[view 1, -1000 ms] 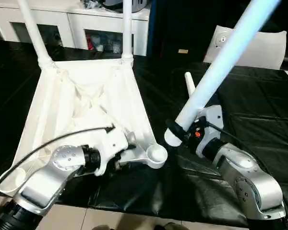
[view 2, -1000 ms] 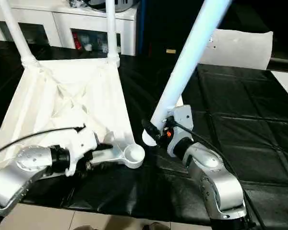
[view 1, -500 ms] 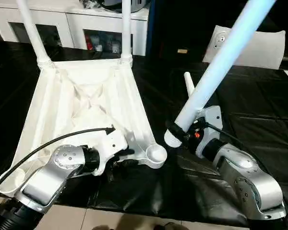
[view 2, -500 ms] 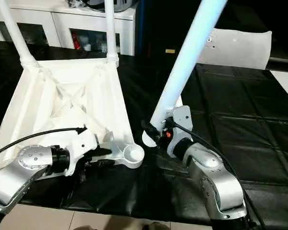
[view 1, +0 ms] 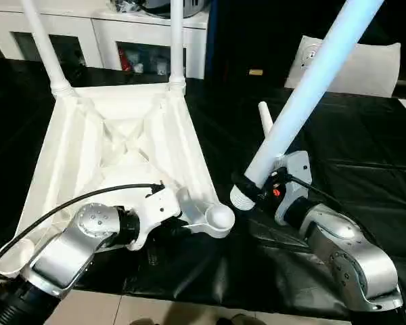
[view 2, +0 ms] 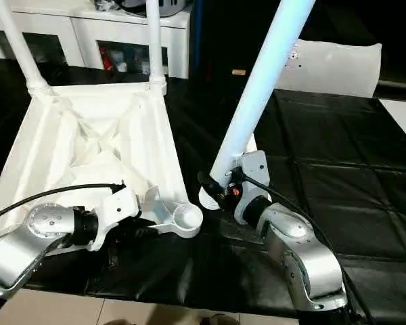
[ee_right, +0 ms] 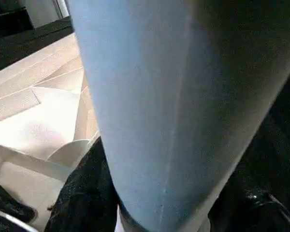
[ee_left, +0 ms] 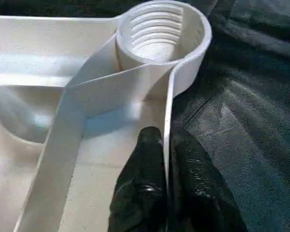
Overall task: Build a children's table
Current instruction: Insert table leg to table base
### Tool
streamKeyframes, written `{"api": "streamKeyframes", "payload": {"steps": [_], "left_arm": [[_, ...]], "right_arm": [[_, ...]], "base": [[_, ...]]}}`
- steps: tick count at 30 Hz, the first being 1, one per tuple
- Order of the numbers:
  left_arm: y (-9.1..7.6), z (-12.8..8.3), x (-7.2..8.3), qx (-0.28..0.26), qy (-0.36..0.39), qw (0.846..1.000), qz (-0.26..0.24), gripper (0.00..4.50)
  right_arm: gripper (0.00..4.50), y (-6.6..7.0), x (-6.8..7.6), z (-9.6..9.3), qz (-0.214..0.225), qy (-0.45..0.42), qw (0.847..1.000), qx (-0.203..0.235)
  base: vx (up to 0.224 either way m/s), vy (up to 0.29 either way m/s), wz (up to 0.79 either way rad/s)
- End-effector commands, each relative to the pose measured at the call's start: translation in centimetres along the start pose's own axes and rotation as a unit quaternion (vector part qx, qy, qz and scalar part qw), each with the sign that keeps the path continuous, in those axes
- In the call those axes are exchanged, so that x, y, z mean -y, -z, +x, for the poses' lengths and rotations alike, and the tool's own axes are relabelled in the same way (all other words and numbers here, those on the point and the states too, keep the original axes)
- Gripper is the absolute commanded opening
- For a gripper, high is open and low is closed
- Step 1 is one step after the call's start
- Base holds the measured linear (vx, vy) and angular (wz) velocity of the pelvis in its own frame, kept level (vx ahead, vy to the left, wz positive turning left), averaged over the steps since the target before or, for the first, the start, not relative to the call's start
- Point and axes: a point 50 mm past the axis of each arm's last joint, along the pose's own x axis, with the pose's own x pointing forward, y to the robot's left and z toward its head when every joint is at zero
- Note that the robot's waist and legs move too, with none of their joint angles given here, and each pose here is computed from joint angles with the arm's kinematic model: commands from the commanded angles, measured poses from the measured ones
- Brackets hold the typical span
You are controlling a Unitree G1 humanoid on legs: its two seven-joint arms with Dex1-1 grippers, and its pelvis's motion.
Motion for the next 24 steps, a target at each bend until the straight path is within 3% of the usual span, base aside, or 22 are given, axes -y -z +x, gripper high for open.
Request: {"api": "streamKeyframes", "payload": {"steps": [1,5,9,14,19,24], "left_arm": [[0.0,-0.3,-1.1,-0.004,-0.031,0.999,0.011,0.01],[-0.4,-0.3,-2.2,0.013,-0.055,0.998,0.035,0.0],[-1.0,-0.2,-4.5,0.029,-0.102,0.993,0.053,0.0],[-1.1,0.0,-5.7,0.035,-0.078,0.995,0.049,0.0],[-1.5,0.8,-5.5,0.07,-0.003,0.996,0.05,0.0],[-1.5,1.2,-4.8,0.072,0.049,0.993,0.075,0.0]], "right_arm": [[1.91,-0.6,0.0,-0.1,-0.007,-0.004,1.0,0.008],[1.91,-0.8,0.1,0.2,-0.009,-0.005,1.0,0.011],[1.91,-1.0,0.3,0.8,-0.01,-0.009,1.0,0.015],[1.91,-1.3,0.2,1.6,-0.015,-0.022,1.0,0.016],[1.91,-1.2,-0.1,2.7,-0.023,-0.048,0.999,0.002],[1.91,-1.3,-0.3,3.3,-0.026,-0.061,0.998,0.003]], "base": [[0.0,0.0,0.0],[0.0,0.0,0.0],[0.0,0.0,0.0],[0.0,0.0,0.0],[0.0,0.0,0.0],[0.0,0.0,0.0]]}}
